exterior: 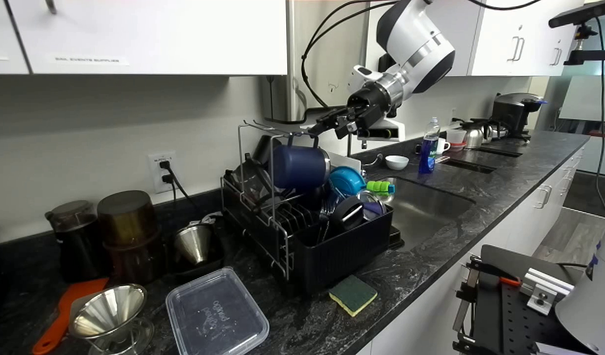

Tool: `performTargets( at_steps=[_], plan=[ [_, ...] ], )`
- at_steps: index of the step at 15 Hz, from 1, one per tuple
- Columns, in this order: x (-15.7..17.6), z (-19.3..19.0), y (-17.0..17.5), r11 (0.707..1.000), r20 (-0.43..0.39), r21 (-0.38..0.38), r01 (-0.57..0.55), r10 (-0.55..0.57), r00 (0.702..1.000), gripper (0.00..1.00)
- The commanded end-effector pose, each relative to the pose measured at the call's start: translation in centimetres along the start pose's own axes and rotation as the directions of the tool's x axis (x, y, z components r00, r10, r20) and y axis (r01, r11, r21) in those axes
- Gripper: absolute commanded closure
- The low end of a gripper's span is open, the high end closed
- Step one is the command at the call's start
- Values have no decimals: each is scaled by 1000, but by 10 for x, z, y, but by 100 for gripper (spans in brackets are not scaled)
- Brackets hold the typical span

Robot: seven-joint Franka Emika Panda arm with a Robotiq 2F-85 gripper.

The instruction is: Put the blue object on the dish rack

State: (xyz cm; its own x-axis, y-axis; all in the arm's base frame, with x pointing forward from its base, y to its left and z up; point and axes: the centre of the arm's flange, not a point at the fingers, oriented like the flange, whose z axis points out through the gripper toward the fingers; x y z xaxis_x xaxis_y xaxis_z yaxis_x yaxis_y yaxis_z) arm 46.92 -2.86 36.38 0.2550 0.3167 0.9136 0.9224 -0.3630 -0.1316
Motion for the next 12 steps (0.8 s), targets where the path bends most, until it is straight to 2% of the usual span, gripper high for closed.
performTargets(
  at_steps=[1, 7, 12],
  plan=[
    [11, -24, -10, 1000, 52, 25, -18, 17, 998, 0],
    [26, -79, -27, 1000, 131, -1, 0, 0, 991, 0],
    [27, -131, -31, 995, 210, -97, 31, -10, 978, 0]
  ],
)
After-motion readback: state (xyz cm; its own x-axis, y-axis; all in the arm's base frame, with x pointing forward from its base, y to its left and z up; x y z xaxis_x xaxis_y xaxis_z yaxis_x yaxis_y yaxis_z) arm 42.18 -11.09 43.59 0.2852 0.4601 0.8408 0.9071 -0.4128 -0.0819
